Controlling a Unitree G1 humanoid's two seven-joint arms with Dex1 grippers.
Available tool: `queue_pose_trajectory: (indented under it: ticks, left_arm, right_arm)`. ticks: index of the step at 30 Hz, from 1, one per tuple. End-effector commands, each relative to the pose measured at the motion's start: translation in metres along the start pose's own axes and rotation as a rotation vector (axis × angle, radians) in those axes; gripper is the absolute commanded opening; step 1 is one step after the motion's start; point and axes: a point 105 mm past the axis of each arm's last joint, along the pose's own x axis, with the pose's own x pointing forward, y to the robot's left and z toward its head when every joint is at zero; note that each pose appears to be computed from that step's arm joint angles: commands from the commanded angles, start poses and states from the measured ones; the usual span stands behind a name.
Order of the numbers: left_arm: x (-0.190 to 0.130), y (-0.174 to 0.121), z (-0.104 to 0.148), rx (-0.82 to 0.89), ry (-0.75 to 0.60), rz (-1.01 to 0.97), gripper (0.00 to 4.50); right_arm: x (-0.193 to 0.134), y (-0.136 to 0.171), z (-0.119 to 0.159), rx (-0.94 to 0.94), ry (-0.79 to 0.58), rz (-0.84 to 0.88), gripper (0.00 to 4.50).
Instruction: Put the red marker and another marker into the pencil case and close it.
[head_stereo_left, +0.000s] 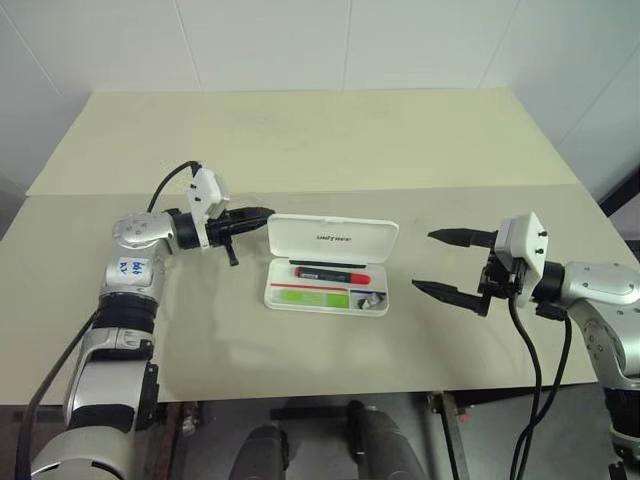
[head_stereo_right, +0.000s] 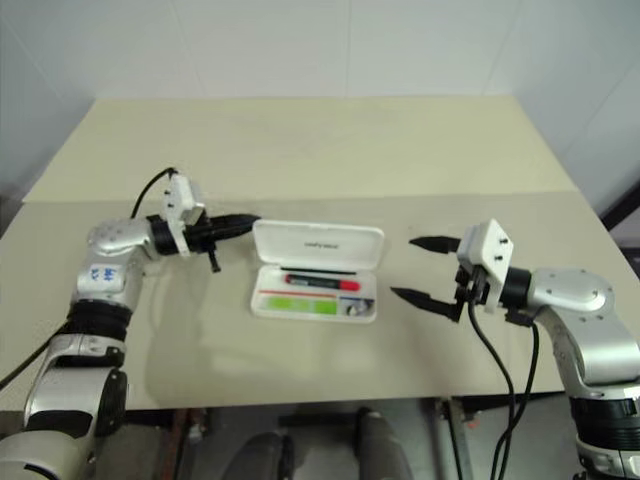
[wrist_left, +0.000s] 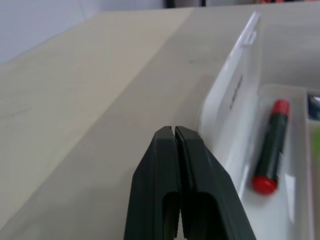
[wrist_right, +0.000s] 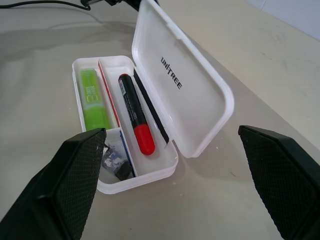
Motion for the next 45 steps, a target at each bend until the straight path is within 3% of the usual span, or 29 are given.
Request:
queue_pose_trajectory:
  ticks: [1,15,27,32,39,45]
  left_arm:
    - [0.002,-0.013,0.010,0.083,0.003,-0.096,0.03]
    - [0.023,-0.055,0.010,0.095,0.038,-0.339,0.03]
    - [0.041,-0.074,-0.028,0.040,0.220,-0.378,0.03]
    - [0.049,-0.076,-0.034,0.022,0.227,-0.360,0.03]
    - [0.053,-0.071,-0.009,-0.067,0.119,-0.342,0.03]
    - [0.020,-0.046,0.009,-0.087,0.040,-0.204,0.03]
  right_arm:
    - [0.000,0.000,0.009,-0.028,-0.041,-0.006,4.50]
    - [0.003,0.005,0.005,-0.014,-0.045,-0.013,4.50]
    - [0.001,0.010,0.005,-0.011,-0.057,-0.046,4.50]
    - [0.001,0.013,0.005,-0.009,-0.062,-0.056,4.50]
    - [0.002,0.016,0.004,-0.004,-0.066,-0.060,4.50]
    - [0.007,0.013,0.000,0.007,-0.069,-0.046,4.50]
